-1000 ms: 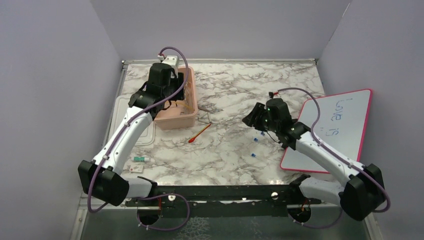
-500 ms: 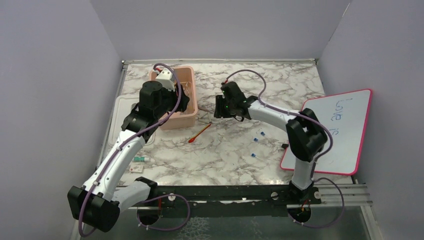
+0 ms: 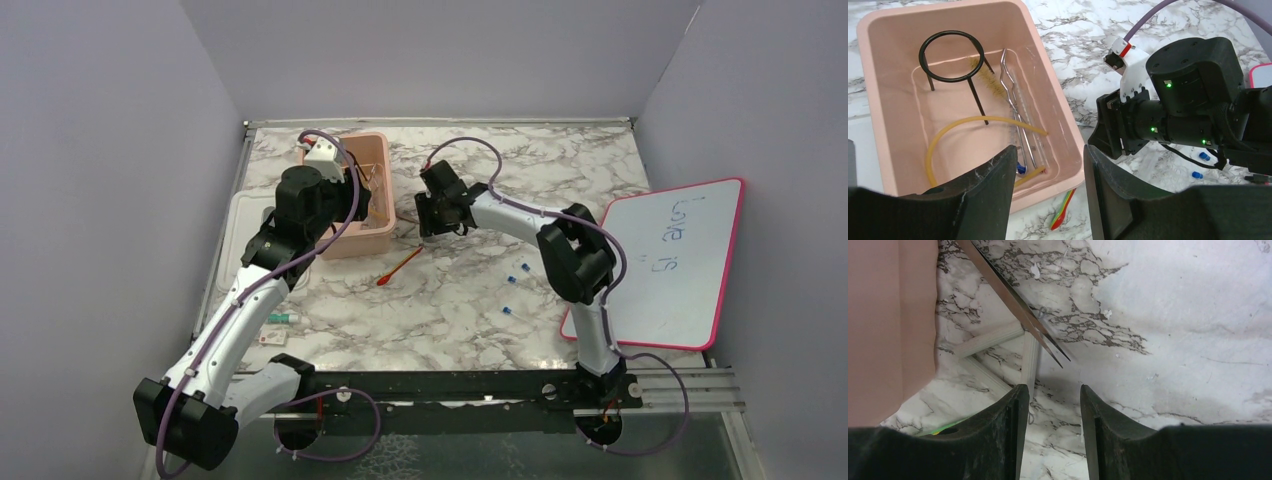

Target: Organize the chemistry lab equipment

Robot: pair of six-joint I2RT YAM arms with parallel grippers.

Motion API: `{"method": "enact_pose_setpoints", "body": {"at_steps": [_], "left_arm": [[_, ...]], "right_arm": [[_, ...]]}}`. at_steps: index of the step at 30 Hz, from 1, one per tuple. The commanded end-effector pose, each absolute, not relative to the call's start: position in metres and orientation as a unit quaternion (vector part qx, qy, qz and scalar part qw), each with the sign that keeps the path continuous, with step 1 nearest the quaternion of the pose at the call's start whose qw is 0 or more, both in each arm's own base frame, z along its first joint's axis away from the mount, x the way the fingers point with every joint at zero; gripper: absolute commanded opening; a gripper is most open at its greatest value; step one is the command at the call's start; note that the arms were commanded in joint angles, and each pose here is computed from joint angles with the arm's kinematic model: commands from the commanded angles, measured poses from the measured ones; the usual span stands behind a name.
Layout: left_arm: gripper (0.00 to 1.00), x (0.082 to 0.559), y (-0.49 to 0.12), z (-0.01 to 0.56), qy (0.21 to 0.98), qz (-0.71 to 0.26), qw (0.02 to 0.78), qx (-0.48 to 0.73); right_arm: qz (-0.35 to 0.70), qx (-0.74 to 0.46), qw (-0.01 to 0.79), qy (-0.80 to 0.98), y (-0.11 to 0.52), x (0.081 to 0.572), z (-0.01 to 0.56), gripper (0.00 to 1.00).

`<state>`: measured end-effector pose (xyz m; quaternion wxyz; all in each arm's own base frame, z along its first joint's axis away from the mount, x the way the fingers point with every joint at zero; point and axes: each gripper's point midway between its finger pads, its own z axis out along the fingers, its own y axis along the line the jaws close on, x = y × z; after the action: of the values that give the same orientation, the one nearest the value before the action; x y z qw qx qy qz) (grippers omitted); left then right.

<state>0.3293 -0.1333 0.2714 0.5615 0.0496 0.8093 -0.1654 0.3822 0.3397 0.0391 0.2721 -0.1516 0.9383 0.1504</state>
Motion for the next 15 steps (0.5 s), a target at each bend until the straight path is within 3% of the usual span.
{"method": "enact_pose_setpoints", "body": {"at_steps": [1, 15], "left_arm": [[0.54, 0.332, -0.127, 0.28, 0.797, -0.155, 0.582, 0.036], [0.54, 0.331, -0.124, 0.279, 0.796, -0.151, 0.584, 0.035]], "right_arm": [[0.135, -0.181, 0.255, 0.94, 0.343, 0.382, 0.028, 0.46], [0.112, -0.215, 0.236, 0.941, 0.355, 0.378, 0.012, 0.45]]}}
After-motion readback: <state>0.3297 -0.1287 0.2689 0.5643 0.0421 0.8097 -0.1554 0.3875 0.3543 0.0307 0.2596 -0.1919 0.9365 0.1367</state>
